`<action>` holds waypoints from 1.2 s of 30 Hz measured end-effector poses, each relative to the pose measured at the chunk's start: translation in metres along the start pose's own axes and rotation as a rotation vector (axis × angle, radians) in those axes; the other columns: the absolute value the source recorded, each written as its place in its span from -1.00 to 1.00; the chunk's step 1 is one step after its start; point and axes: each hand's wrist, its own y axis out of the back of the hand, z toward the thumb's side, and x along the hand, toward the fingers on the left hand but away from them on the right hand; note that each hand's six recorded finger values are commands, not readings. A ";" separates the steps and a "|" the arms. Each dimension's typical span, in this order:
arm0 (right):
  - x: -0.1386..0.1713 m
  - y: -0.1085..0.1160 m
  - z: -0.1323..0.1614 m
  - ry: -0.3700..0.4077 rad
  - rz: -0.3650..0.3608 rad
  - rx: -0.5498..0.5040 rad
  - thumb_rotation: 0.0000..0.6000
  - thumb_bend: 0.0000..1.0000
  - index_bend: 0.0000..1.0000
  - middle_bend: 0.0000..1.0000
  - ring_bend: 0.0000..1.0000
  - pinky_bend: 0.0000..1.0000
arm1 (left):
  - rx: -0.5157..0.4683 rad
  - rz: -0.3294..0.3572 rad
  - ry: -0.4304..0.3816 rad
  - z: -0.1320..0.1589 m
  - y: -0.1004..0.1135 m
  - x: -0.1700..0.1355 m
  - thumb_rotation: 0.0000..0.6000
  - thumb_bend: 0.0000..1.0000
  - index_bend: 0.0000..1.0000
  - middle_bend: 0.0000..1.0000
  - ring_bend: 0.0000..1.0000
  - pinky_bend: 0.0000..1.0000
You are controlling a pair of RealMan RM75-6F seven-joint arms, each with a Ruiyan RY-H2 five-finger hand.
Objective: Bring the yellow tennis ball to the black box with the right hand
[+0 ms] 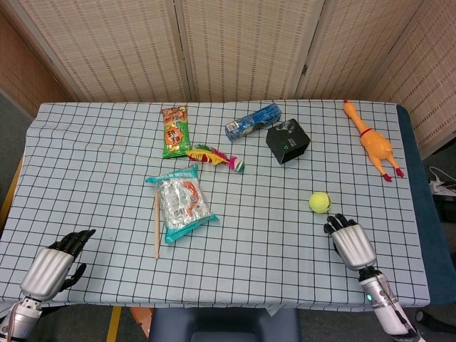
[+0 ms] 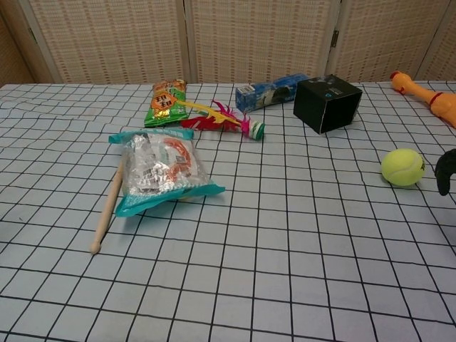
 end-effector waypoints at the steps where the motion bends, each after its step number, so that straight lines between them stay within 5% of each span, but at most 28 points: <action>1: 0.000 -0.001 0.000 0.000 0.001 -0.001 1.00 0.96 0.46 0.10 0.06 0.59 | -0.001 0.000 -0.001 0.000 0.000 0.000 1.00 -0.15 -0.82 -0.68 -0.63 -0.04; 5: -0.001 -0.005 0.000 -0.007 0.015 -0.001 1.00 0.96 0.78 0.43 0.39 0.84 | 0.001 -0.001 -0.004 0.001 0.000 0.000 1.00 -0.15 -0.82 -0.68 -0.63 -0.04; 11: -0.007 -0.007 -0.001 -0.020 0.010 -0.007 1.00 0.96 0.89 0.65 0.55 0.98 | 0.002 -0.004 -0.005 0.001 -0.001 0.000 1.00 -0.15 -0.82 -0.68 -0.63 -0.04; 36: -0.068 -0.047 -0.001 -0.052 0.012 -0.089 1.00 0.96 0.95 0.71 0.61 1.00 | 0.006 -0.015 -0.012 0.003 -0.003 0.001 1.00 -0.15 -0.82 -0.66 -0.63 -0.04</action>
